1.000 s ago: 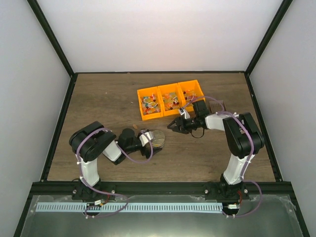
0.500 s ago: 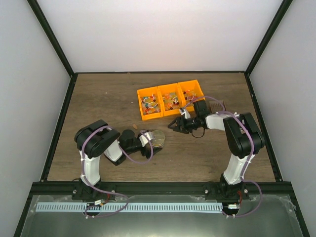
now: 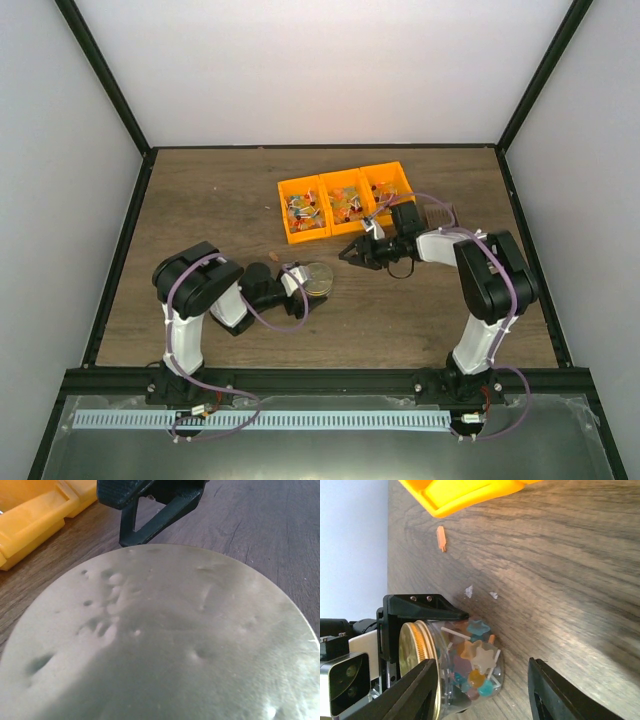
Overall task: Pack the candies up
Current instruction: Move the packing bottle to the center of the board, then screw the bottle lid onto the packing bottle.
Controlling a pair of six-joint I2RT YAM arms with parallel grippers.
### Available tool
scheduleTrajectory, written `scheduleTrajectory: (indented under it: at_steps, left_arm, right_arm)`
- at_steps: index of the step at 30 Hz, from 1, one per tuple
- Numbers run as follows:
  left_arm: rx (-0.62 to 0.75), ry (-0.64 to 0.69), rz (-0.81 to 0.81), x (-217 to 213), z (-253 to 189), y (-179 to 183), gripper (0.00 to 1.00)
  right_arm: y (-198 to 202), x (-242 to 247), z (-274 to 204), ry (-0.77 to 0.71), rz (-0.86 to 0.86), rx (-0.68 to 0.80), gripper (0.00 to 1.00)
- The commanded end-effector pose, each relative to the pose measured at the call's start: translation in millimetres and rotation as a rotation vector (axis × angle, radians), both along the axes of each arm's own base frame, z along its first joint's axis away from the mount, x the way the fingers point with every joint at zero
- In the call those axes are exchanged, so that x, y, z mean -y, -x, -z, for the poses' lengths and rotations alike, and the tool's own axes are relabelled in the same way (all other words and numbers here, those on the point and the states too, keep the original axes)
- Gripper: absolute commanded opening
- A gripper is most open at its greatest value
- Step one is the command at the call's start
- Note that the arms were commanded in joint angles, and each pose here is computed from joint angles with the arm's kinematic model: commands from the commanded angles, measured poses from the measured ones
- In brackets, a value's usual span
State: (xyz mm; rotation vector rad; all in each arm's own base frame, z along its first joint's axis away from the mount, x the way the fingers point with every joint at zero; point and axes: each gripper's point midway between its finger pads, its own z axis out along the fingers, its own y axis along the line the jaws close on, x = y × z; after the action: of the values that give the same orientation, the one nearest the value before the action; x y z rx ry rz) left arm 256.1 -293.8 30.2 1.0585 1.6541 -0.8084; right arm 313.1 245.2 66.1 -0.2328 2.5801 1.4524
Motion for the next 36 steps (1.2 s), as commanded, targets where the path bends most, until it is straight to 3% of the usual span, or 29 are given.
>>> scheduleTrajectory:
  at_steps: [1,11,21,36]
  left_arm:
    - [0.02,0.023,0.02,-1.2,-4.8,4.5,0.86]
    - [0.024,0.021,0.033,-3.7,-4.8,7.0,0.82]
    - [0.023,0.029,0.04,-2.2,-4.4,7.1,0.81]
    - [0.018,0.016,0.002,-5.8,-1.0,2.5,0.82]
  right_arm:
    - [4.9,-18.3,-20.2,0.01,-0.057,0.074,0.51]
    - [10.8,-37.6,-22.3,0.084,-0.076,0.131,0.39]
    - [12.9,-49.7,-27.8,0.094,-0.09,0.146,0.38]
    - [35.0,-60.4,-20.6,0.075,-0.141,0.103,0.1]
